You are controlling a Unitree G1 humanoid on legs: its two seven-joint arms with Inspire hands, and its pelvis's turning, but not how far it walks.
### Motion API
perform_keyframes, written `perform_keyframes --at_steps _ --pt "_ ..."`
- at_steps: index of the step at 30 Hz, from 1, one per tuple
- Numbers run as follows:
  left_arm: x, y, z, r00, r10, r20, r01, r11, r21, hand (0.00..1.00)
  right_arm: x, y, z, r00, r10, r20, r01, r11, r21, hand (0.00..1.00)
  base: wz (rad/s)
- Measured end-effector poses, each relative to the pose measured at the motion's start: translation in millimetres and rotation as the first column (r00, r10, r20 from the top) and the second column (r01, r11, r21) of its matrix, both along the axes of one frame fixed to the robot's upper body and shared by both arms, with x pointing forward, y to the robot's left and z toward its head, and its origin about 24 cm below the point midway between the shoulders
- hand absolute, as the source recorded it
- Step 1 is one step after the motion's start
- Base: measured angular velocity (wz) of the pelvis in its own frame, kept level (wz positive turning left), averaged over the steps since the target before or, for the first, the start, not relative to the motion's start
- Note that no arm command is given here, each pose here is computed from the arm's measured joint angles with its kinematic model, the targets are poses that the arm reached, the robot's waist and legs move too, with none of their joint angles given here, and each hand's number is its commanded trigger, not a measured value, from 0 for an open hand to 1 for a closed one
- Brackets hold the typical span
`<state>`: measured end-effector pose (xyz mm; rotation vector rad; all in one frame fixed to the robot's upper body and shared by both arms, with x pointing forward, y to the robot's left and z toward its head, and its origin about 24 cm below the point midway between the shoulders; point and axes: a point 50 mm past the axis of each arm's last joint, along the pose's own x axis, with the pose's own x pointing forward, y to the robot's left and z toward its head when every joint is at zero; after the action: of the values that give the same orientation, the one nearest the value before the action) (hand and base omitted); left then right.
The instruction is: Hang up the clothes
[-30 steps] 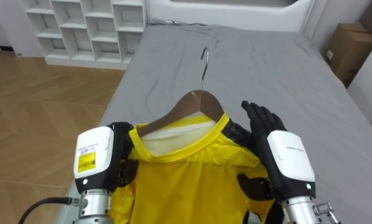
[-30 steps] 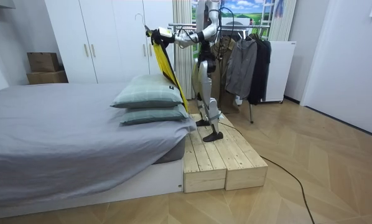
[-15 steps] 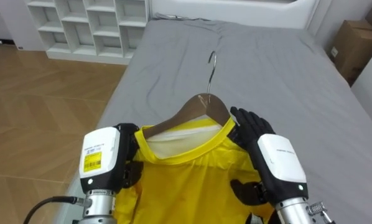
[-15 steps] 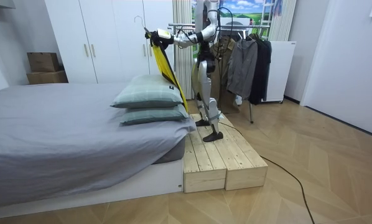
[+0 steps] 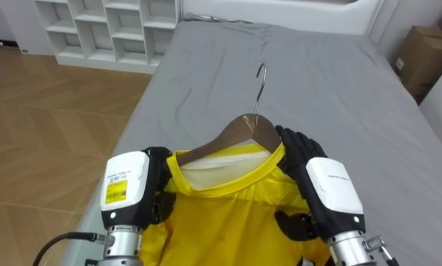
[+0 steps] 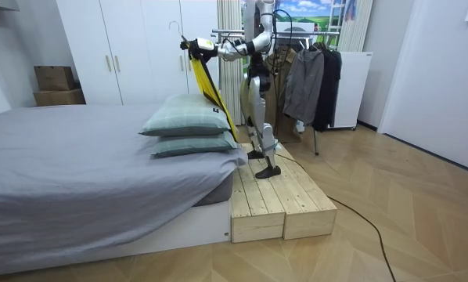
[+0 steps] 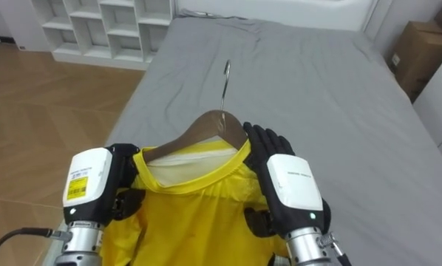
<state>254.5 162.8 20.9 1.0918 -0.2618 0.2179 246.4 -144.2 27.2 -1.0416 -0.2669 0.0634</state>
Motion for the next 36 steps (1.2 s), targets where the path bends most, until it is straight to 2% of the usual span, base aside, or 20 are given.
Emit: perform_keyframes --at_steps 19,28,36 --pt "1 -2.3 16 0.997 -0.023 0.073 0.021 1.0 0.023 1.0 7 -5 1 0.998 -0.039 0.054 0.038 0.999 0.009 0.0 0.07" --pt "1 -4.2 26 0.993 -0.056 0.1 0.045 0.992 0.116 1.0 8 -16 -18 0.994 -0.109 0.006 0.109 0.994 -0.009 0.0 0.0" --pt "0 -8.7 26 0.992 -0.072 0.101 0.06 0.991 0.117 1.0 11 -22 -24 0.987 -0.161 -0.009 0.161 0.987 -0.015 0.0 -0.02"
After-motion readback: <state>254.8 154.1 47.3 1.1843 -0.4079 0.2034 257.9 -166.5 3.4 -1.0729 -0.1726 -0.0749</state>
